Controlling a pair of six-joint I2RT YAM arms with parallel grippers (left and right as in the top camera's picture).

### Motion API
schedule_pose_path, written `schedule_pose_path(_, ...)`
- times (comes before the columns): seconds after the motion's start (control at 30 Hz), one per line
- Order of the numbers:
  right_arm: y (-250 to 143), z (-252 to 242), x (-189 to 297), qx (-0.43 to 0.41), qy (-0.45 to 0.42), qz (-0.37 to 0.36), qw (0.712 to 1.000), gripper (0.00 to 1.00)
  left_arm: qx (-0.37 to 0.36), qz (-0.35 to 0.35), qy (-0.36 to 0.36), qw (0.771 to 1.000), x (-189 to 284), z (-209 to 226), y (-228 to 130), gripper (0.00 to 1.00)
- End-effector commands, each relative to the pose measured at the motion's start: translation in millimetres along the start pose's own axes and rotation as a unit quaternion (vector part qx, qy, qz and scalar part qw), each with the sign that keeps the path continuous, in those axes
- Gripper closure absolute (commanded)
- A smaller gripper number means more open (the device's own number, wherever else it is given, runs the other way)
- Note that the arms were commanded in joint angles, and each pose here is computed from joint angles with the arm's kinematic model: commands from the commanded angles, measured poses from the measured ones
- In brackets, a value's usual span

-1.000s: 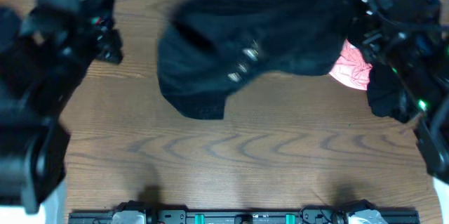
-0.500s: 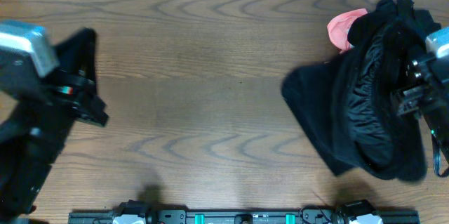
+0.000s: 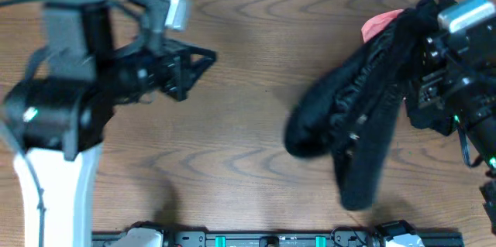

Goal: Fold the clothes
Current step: 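Hold the garment's top corners with both grippers and adjust the spread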

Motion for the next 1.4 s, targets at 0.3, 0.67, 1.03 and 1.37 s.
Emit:
schedule_pose_path(0.3, 5.7, 4.6, -45.8, -0.023, 0.072, -0.003, 0.997, 0.99, -0.048, 0.042, -0.025, 0.998, -65.8, 16.2, 7.2, 0.84)
schedule_pose_path(0.67, 17.0, 8.2, -11.9, -0.015, 0.070, -0.039, 0.997, 0.99, -0.002, 0.094, -0.077, 0.993, -132.4, 49.7, -5.5, 0.62)
schedule_pose_path(1.03, 10.5, 4.9, -17.4, -0.013, 0.053, -0.018, 0.998, 0.99, 0.011, 0.124, -0.121, 0.985, -147.8, 35.4, -14.1, 0.30)
schedule_pose_path(1.37, 9.9, 4.0, -25.2, -0.014, 0.054, -0.016, 0.998, 0.99, -0.017, 0.186, -0.118, 0.975, -156.8, 10.2, -29.2, 0.28)
Point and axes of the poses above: each gripper's point midway between its finger pads, its own x axis back along the fingers, its own z axis along the line the jaws close on, y = z × x, the point moved 9 cm from there along x, back along the fingers, and after that the axes turned 15 degrees about -x, right-handed, at the moved point
